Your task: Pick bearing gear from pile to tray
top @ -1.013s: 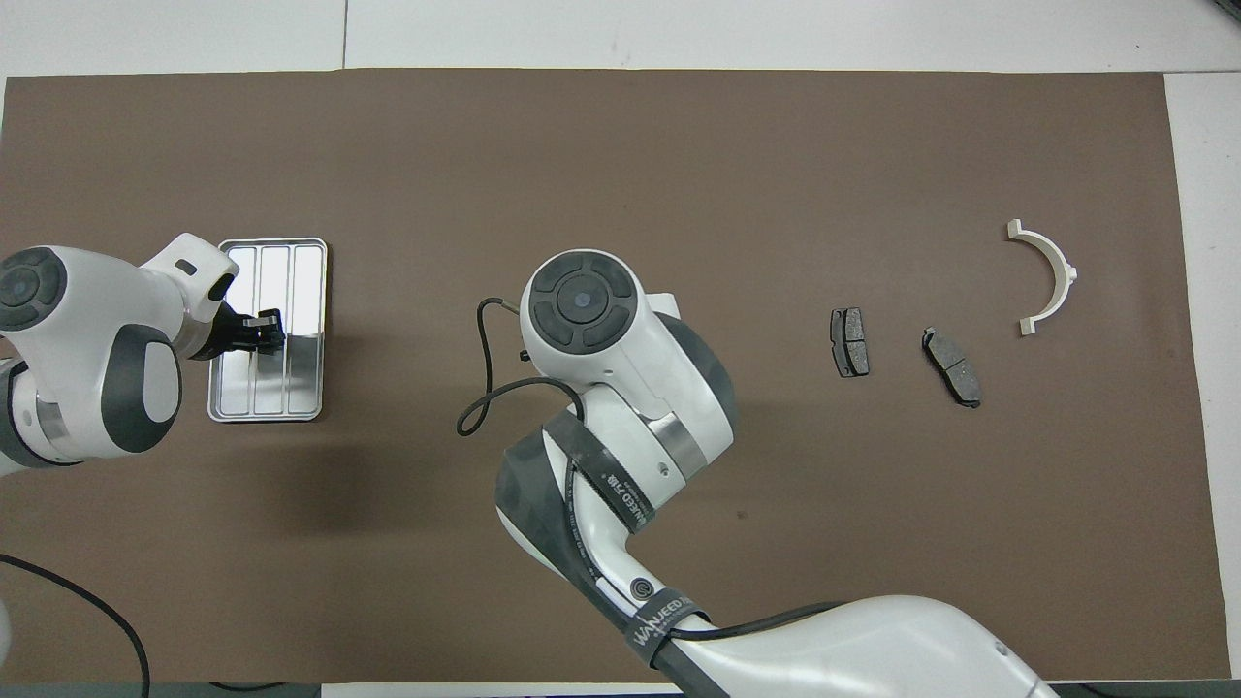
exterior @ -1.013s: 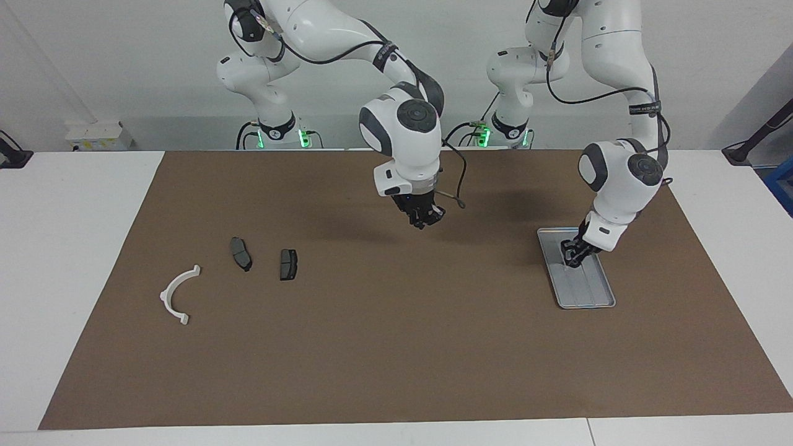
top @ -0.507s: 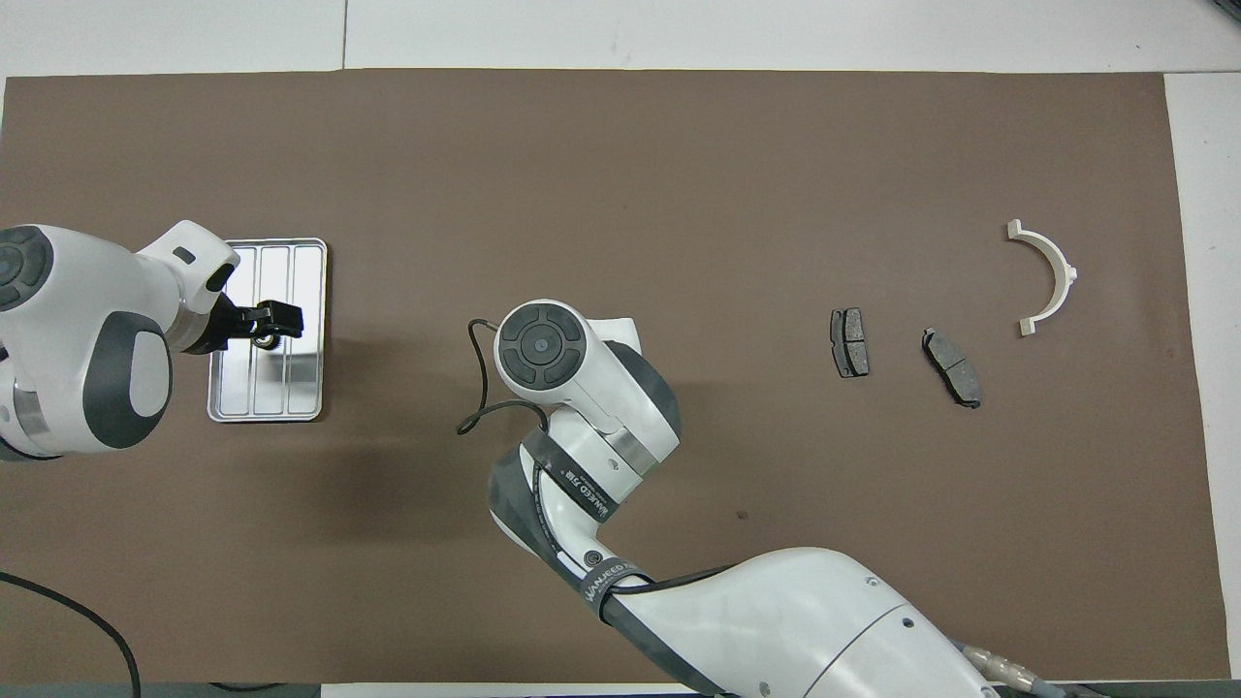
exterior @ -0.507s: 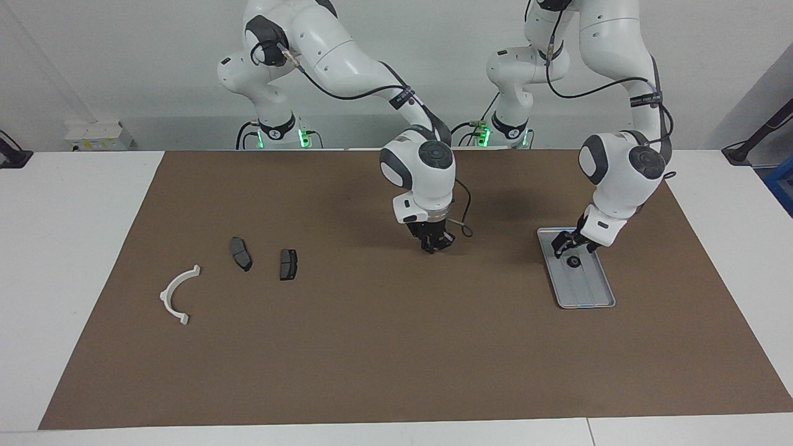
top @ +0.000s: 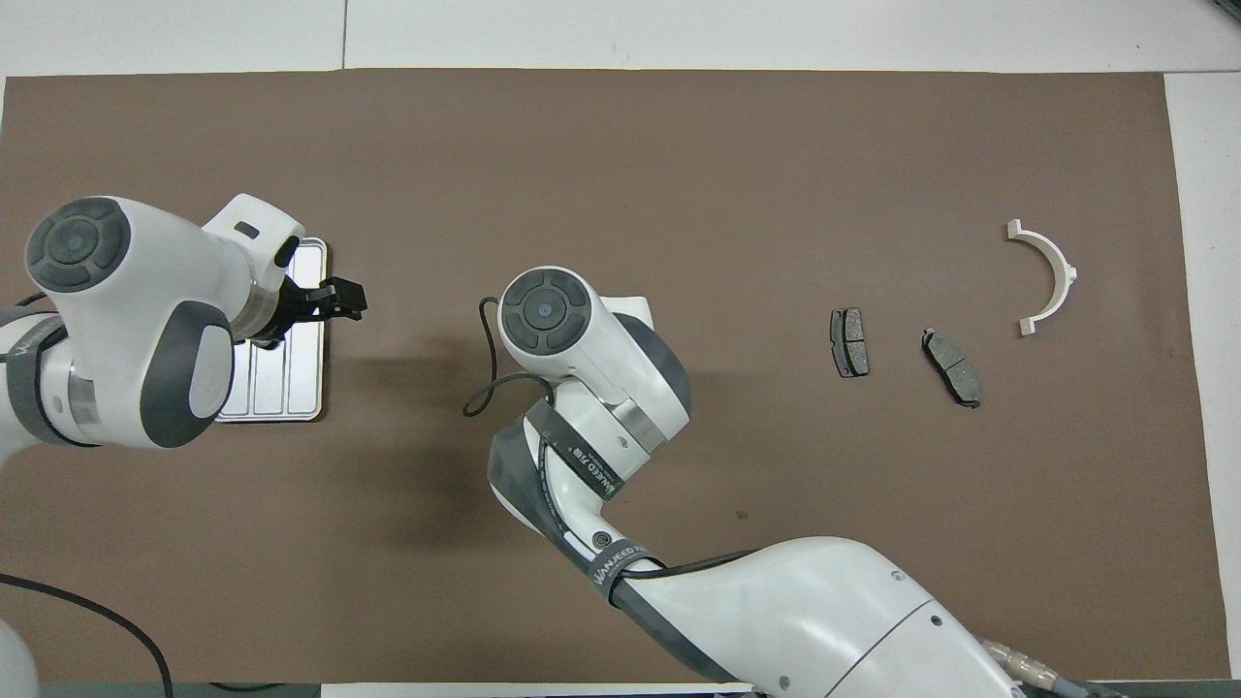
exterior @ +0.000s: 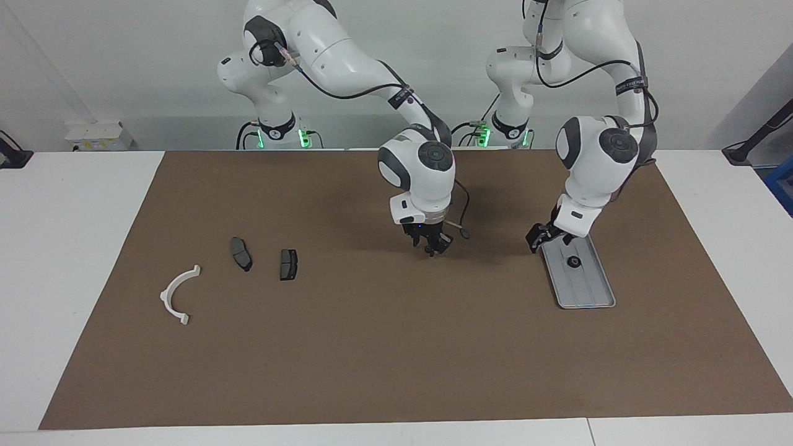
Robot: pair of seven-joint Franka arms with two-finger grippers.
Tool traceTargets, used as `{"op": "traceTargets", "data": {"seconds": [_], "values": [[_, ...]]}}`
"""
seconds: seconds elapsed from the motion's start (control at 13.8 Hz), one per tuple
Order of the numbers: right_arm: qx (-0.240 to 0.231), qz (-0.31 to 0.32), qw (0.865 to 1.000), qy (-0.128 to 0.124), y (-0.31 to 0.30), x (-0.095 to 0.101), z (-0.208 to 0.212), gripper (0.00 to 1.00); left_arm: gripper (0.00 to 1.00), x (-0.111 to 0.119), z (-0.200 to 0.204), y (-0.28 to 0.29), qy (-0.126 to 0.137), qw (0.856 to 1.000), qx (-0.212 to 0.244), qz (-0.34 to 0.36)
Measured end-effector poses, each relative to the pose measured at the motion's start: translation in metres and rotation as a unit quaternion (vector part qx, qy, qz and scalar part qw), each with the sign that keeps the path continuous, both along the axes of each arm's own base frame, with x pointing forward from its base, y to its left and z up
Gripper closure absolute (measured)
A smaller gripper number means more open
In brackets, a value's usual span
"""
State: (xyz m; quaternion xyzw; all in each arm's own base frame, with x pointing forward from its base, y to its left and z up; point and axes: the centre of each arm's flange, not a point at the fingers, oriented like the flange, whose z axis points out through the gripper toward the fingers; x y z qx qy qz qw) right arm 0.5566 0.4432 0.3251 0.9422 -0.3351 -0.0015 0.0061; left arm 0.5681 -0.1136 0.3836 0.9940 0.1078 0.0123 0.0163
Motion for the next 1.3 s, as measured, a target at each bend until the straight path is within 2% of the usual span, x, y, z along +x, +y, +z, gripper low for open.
{"op": "traceTargets", "data": {"seconds": [0.22,0.36,0.51,0.65,0.72,0.8,0.94,1.09,1.3], "values": [[0.004,-0.001,1.000,-0.003,-0.065,0.057,0.076,0.01,0.00,-0.009,0.007,-0.053,-0.004,1.000,-0.004,0.022],[0.022,0.029,0.999,-0.006,-0.120,0.082,0.113,0.00,0.00,-0.021,0.005,-0.091,0.000,0.998,-0.006,0.059],[0.027,0.070,0.997,0.000,-0.180,0.101,0.128,0.00,0.00,-0.043,-0.003,-0.148,0.006,0.996,-0.007,0.090],[0.028,0.100,0.995,0.005,-0.220,0.113,0.129,0.00,0.00,-0.065,-0.024,-0.198,0.013,0.992,-0.006,0.122],[0.027,0.113,0.993,0.011,-0.231,0.116,0.128,0.00,0.09,-0.074,-0.040,-0.217,0.019,0.992,-0.002,0.128],[0.027,0.127,0.991,0.016,-0.240,0.117,0.127,0.00,0.09,-0.080,-0.055,-0.230,0.022,0.991,-0.001,0.130],[0.027,0.159,0.987,0.020,-0.258,0.121,0.125,0.00,0.20,-0.081,-0.074,-0.238,0.021,0.990,-0.002,0.138],[0.028,0.196,0.980,0.021,-0.287,0.128,0.124,0.00,0.20,-0.076,-0.079,-0.239,0.010,0.989,-0.013,0.149],[0.032,0.270,0.962,0.016,-0.353,0.137,0.127,0.00,0.20,-0.073,-0.084,-0.241,0.005,0.988,-0.019,0.155]]}}
